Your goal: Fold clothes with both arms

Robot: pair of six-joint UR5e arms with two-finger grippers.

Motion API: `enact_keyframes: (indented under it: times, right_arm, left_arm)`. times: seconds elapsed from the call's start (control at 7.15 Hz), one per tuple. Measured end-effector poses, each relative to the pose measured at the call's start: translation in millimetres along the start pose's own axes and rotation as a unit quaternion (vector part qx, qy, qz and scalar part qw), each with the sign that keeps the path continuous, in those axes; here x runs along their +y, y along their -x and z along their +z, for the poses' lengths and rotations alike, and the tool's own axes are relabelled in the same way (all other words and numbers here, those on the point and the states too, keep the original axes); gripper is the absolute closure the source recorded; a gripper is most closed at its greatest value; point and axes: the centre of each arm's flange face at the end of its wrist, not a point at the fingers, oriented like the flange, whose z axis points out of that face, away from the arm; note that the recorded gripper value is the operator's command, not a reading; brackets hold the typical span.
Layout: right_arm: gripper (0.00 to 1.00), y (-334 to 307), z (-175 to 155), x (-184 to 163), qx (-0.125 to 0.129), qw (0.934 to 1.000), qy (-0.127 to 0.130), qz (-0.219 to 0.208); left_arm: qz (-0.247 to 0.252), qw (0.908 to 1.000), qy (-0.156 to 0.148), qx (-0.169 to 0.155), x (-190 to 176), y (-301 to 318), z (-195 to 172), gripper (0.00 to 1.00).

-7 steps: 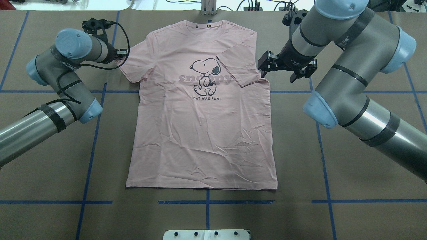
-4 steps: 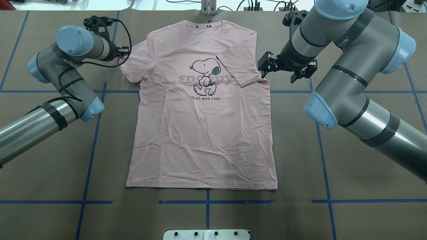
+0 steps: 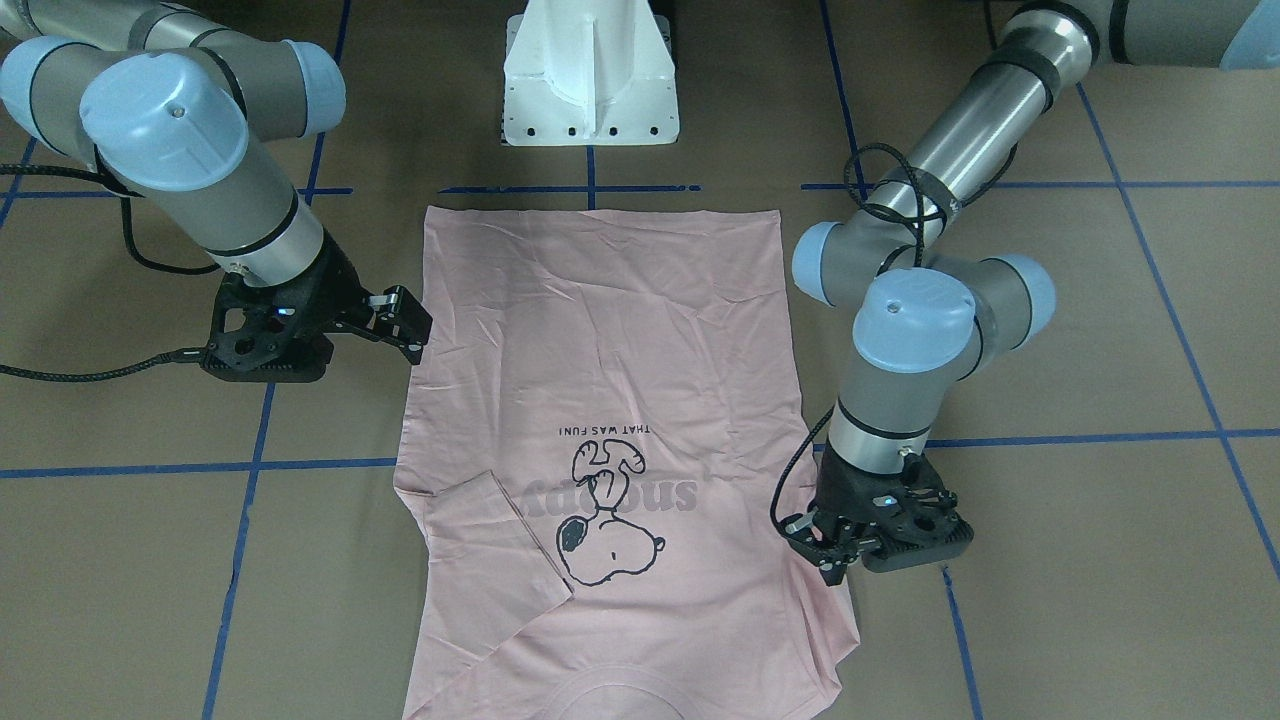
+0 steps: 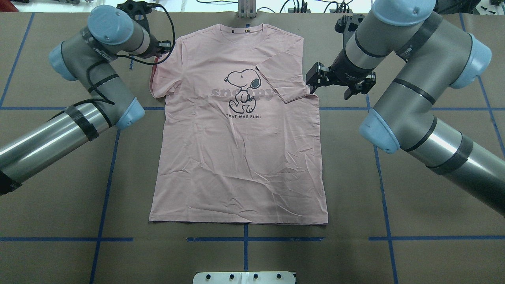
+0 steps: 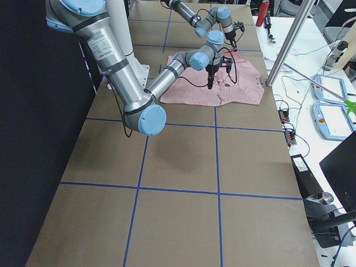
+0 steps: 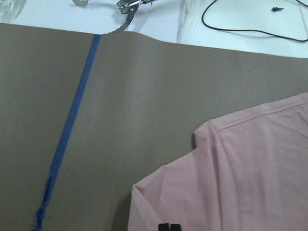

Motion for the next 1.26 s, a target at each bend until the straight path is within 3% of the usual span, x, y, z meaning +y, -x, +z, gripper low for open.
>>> enact_keyframes:
  times: [0.42,0.56,0.7,1.26]
  right_arm:
    - [0.0,-9,7,1,0.004,1.0,0.003,0.002]
    - [0.0,-10,9,1,0.005,1.0,0.003,0.003]
    - [0.0,-11,10,1,0.006,1.0,0.003,0.003]
    - [0.0,-14,11,9,0.006,1.0,0.005,0.004]
  left_arm:
    - [-0.047,0.9986,0.024,0.007,38,-87,15,1.0]
    - [-0.049,0.9985,0.023,0.008,46,-94,19,0.83]
    - [-0.047,0.9985,0.023,0.013,51,-98,20,0.01]
    - [-0.027,0.9976,0.027,0.058,75,-94,-7,0.0]
